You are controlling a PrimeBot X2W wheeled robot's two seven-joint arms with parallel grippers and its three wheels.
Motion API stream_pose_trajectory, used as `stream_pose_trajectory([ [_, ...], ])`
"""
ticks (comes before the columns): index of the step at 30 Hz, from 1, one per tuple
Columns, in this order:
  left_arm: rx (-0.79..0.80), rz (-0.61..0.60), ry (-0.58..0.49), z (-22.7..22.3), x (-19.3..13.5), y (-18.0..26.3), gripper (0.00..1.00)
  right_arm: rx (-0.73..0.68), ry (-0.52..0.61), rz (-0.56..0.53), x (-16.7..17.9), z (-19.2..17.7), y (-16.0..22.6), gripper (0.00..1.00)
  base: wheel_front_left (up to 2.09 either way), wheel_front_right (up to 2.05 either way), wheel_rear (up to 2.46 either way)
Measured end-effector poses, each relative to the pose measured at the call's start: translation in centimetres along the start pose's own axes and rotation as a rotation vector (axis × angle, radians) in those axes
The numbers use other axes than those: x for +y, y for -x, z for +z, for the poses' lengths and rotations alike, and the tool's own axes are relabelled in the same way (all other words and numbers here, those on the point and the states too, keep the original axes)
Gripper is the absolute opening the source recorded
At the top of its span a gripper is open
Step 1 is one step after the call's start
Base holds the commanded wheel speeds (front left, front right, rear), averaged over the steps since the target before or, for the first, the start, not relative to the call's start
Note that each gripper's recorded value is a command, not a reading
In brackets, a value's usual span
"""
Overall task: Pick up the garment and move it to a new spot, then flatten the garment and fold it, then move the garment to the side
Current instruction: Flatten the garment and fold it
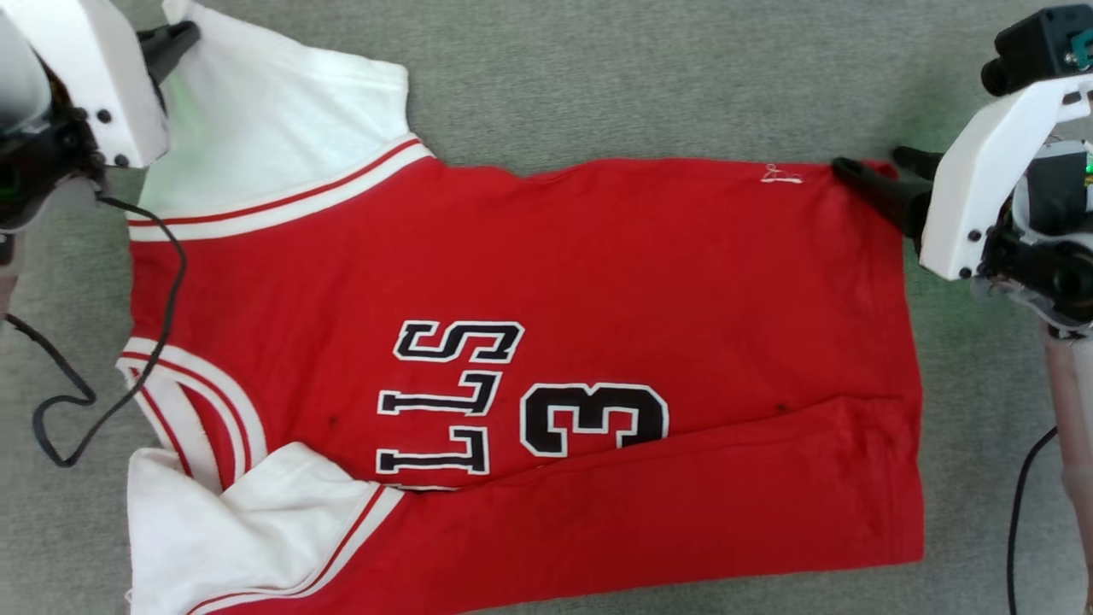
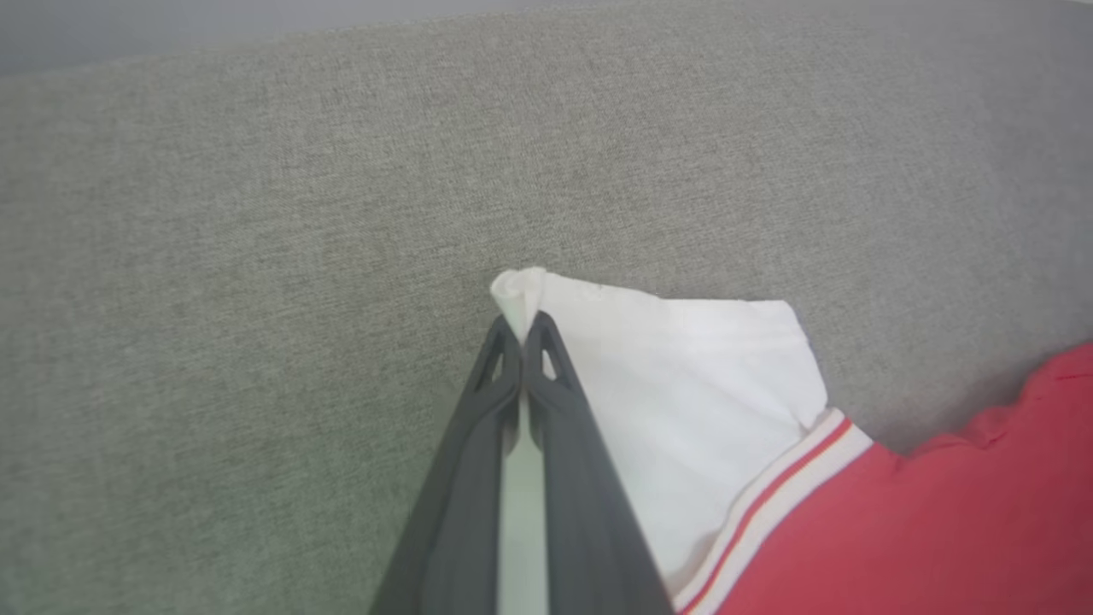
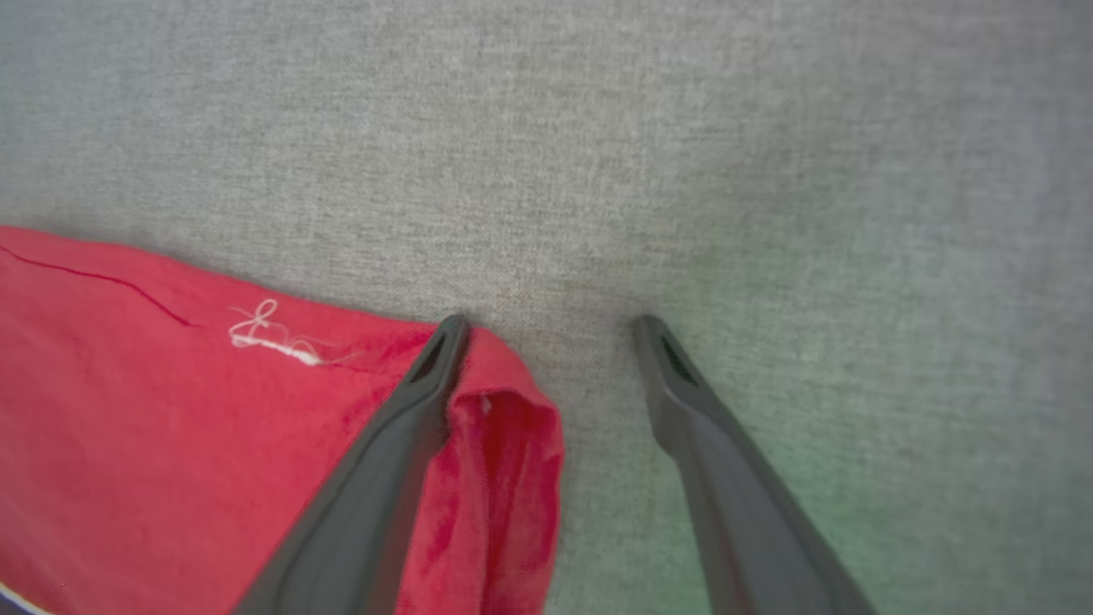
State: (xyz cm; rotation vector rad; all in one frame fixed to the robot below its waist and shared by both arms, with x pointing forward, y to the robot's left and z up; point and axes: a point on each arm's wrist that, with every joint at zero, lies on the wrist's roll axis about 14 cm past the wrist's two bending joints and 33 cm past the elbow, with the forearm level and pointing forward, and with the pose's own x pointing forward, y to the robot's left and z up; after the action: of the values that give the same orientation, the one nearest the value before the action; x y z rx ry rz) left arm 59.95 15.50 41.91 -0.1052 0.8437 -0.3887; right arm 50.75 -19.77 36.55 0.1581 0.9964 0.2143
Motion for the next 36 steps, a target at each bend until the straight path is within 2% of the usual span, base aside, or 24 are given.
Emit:
stream_pose_trajectory([
  [1,0.0,0.0,0.0,-0.2,0.0,0.1,0.0,0.025,-0.004,0.001,0.0,-0.2,-0.3,1.0,0.0,0.0,0.0],
  [2,-0.001,-0.003,-0.001,-0.3,0.1,0.1,0.0,0.043,0.001,0.001,0.1,-0.2,-0.5,0.7,0.0,0.0,0.0],
  [3,-0.005,-0.001,0.002,-0.3,0.1,0.2,0.0,0.054,-0.002,0.004,0.2,-0.2,-0.6,0.26,0.0,0.0,0.0],
  [4,-0.008,-0.004,-0.001,-0.3,0.1,0.3,0.0,0.065,-0.007,0.006,0.2,-0.3,-0.7,0.0,0.0,0.0,0.0],
  [9,-0.026,-0.001,-0.014,0.0,0.1,0.9,0.0,0.073,0.009,0.017,1.1,0.0,-0.5,0.0,0.0,0.0,0.0],
  [14,-0.093,0.001,-0.018,1.1,-0.2,2.5,0.0,0.006,0.045,0.011,1.6,0.9,1.0,0.0,0.0,0.0,0.0],
  [20,-0.179,-0.024,0.058,0.4,-0.9,5.9,0.0,-0.124,0.064,-0.007,1.7,2.1,4.7,0.0,0.0,0.0,0.0],
  [27,-0.243,0.009,0.151,-2.8,-0.4,10.8,0.0,-0.163,0.054,-0.009,2.1,0.1,8.5,0.0,0.0,0.0,0.0],
  [31,-0.29,0.048,0.242,-6.9,0.1,14.9,0.0,-0.156,0.026,0.011,2.9,-3.1,10.6,0.0,0.0,0.0,0.0],
  [36,-0.265,0.063,0.37,-13.0,-0.7,17.3,0.0,-0.141,-0.026,0.042,3.8,-6.3,11.4,0.0,0.0,0.0,0.0],
])
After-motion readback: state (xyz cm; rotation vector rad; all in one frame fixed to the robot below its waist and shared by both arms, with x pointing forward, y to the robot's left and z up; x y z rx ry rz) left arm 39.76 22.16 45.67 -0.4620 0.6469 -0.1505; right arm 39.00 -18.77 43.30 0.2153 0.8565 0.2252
